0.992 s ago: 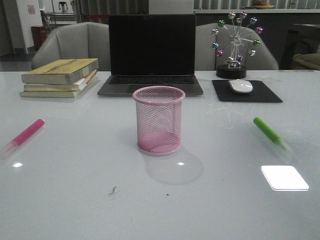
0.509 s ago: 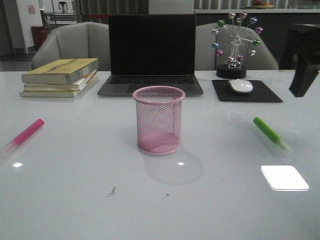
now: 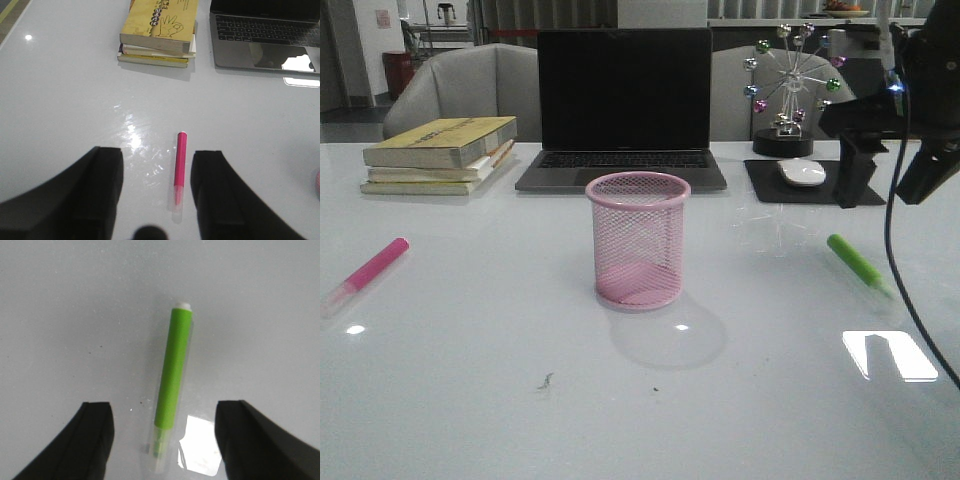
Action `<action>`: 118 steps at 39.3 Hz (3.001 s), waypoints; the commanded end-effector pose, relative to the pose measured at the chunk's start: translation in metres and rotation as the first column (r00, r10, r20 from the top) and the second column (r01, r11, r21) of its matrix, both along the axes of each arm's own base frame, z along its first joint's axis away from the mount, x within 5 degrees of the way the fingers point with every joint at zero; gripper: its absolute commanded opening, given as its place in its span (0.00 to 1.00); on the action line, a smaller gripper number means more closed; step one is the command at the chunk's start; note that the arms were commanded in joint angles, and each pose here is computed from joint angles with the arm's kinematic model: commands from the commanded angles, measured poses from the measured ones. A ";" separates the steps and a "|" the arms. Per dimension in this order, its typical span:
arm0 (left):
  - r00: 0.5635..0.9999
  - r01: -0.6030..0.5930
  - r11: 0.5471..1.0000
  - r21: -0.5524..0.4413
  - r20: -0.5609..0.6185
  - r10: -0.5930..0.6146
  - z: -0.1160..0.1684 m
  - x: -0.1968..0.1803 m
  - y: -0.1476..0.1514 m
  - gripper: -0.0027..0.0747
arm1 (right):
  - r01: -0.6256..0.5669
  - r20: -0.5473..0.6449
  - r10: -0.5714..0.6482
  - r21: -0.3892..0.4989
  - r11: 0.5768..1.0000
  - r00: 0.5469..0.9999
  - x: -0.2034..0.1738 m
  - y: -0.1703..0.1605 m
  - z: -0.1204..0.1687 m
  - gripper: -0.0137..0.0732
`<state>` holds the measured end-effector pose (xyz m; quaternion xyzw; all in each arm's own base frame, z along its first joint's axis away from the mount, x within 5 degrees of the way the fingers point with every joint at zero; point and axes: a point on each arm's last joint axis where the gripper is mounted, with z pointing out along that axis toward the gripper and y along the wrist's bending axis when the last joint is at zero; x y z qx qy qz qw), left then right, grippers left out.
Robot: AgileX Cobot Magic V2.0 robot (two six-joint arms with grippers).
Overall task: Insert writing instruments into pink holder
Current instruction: 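Move the right gripper down over the green highlighter, then close the right gripper on the green highlighter and lift it, then carry the green highlighter with the right gripper above the pink holder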
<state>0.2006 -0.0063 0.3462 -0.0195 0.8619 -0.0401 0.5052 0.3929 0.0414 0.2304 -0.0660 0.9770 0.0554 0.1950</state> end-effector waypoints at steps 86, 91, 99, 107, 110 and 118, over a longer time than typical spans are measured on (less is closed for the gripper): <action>0.992 -0.004 1.000 -0.021 0.128 0.006 0.021 0.002 -0.001 0.54 | -0.045 -0.024 0.045 0.008 0.999 0.999 0.064 0.015 0.003 0.22; 0.992 -0.004 1.000 -0.021 0.128 0.006 0.021 0.002 -0.001 0.54 | -0.057 0.118 0.055 0.015 0.998 0.991 0.059 0.024 0.040 0.22; 0.992 -0.004 1.000 -0.021 0.128 0.006 0.021 0.002 -0.001 0.54 | -0.094 0.321 0.082 0.021 0.995 0.944 0.043 0.041 0.097 0.22; 0.992 -0.004 1.000 -0.021 0.128 0.006 0.021 0.002 -0.001 0.54 | -0.135 0.504 0.098 0.038 0.990 0.858 0.021 0.060 0.137 0.22; 0.992 -0.003 1.000 -0.021 0.126 0.006 0.021 0.002 -0.001 0.54 | -0.152 0.569 0.099 0.045 0.987 0.816 0.010 0.068 0.146 0.22; 0.992 -0.003 1.000 -0.021 0.126 0.006 0.021 0.002 -0.001 0.54 | -0.201 0.744 0.061 0.099 0.975 0.666 -0.030 0.088 0.154 0.22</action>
